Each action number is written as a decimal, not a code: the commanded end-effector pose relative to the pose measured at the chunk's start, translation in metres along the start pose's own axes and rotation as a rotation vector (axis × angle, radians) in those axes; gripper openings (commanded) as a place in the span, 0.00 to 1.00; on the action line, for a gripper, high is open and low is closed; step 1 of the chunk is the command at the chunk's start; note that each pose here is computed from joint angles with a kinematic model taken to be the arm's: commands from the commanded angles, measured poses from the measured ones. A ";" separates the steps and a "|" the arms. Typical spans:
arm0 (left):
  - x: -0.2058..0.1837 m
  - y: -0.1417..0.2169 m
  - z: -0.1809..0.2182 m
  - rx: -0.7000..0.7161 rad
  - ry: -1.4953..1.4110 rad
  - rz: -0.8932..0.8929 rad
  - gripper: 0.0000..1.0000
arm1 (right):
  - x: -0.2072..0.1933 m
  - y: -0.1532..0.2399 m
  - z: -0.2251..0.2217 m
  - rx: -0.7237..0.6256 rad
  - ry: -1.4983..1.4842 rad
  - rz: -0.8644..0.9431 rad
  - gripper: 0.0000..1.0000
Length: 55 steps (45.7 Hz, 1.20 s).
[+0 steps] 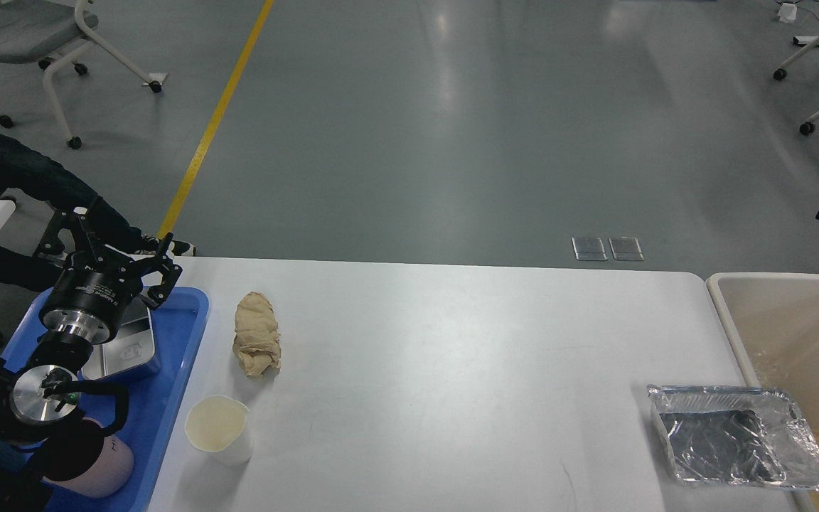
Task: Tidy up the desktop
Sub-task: 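Lower the right gripper to the crumpled foil tray and grasp it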
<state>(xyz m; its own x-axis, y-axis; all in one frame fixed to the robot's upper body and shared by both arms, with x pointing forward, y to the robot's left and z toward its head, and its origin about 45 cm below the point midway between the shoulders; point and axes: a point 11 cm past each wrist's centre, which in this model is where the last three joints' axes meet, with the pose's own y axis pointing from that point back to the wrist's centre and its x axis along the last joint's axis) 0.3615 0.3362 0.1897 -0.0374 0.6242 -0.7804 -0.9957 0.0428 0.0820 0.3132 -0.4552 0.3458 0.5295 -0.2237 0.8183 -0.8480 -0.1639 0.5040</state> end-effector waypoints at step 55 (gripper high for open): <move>0.001 0.000 -0.006 0.027 -0.005 0.007 0.96 | -0.113 0.036 0.067 -0.156 0.256 -0.320 1.00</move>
<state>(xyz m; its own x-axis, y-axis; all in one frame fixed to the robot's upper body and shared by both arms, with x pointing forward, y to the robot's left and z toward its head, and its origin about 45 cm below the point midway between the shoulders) 0.3612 0.3327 0.1860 -0.0421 0.6276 -0.7774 -0.9931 0.0590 0.1014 0.2224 -0.4979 0.2589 0.7580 0.1397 0.6371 -0.6403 -0.0266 0.7677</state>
